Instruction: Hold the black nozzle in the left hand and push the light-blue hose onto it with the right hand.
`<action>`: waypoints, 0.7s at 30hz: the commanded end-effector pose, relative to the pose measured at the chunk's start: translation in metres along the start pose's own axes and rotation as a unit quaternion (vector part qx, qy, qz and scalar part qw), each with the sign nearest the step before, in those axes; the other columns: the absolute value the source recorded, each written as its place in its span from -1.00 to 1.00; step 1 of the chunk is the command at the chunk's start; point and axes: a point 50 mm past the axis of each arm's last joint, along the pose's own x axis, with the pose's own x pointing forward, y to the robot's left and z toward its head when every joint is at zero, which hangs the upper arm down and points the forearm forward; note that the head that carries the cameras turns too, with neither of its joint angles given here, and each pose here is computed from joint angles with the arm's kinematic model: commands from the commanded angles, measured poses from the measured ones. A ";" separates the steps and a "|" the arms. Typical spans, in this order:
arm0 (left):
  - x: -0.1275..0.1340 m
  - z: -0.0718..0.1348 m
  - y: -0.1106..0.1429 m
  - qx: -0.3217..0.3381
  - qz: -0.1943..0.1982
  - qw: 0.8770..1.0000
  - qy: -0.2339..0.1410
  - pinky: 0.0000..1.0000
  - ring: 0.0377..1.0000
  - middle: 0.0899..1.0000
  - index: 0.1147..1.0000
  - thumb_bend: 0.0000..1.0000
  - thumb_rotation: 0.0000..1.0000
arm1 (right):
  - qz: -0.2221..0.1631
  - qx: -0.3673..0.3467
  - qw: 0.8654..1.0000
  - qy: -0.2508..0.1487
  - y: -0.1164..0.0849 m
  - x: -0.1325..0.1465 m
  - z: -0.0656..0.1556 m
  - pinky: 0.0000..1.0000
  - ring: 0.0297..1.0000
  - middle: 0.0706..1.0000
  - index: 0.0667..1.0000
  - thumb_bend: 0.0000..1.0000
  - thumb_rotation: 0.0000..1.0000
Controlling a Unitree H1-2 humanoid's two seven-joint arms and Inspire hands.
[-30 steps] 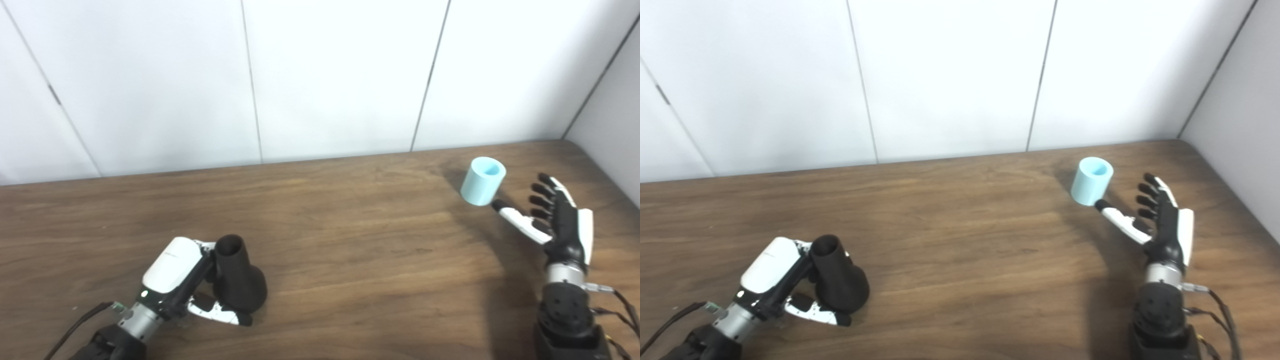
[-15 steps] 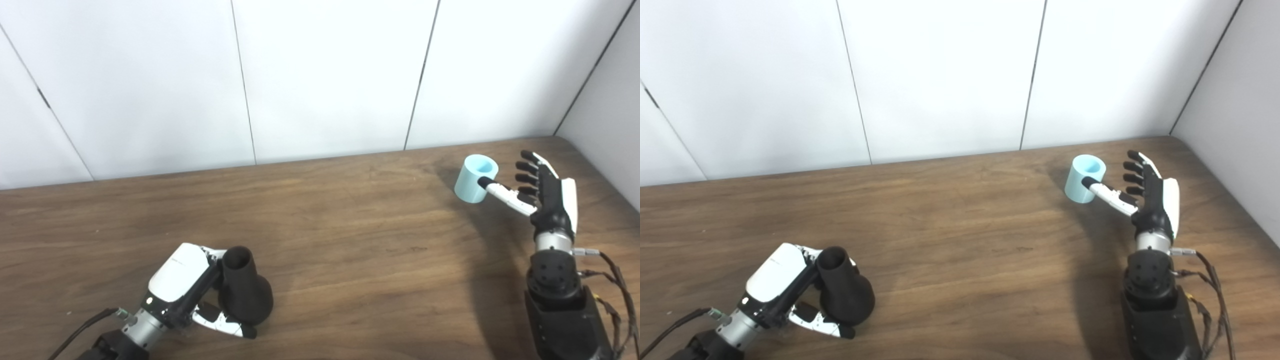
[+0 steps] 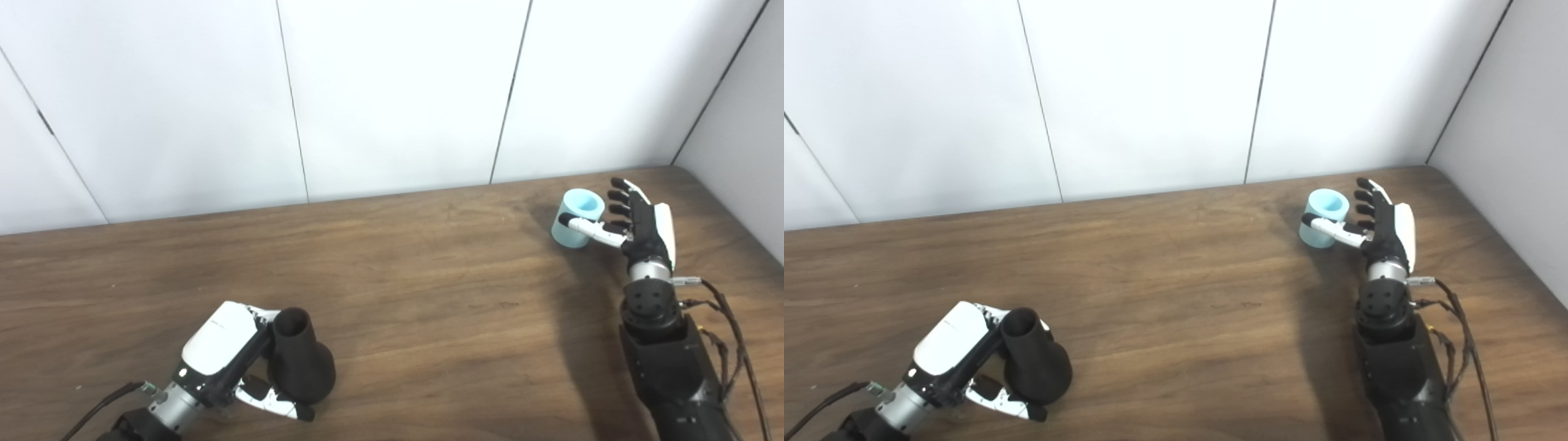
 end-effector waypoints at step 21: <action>-0.028 0.020 -0.047 -0.057 -0.046 0.997 0.008 -0.54 -0.36 -0.18 -0.04 -0.01 -1.00 | 0.020 0.009 0.996 -0.086 0.003 0.017 0.018 0.23 0.34 0.41 0.48 1.00 -0.52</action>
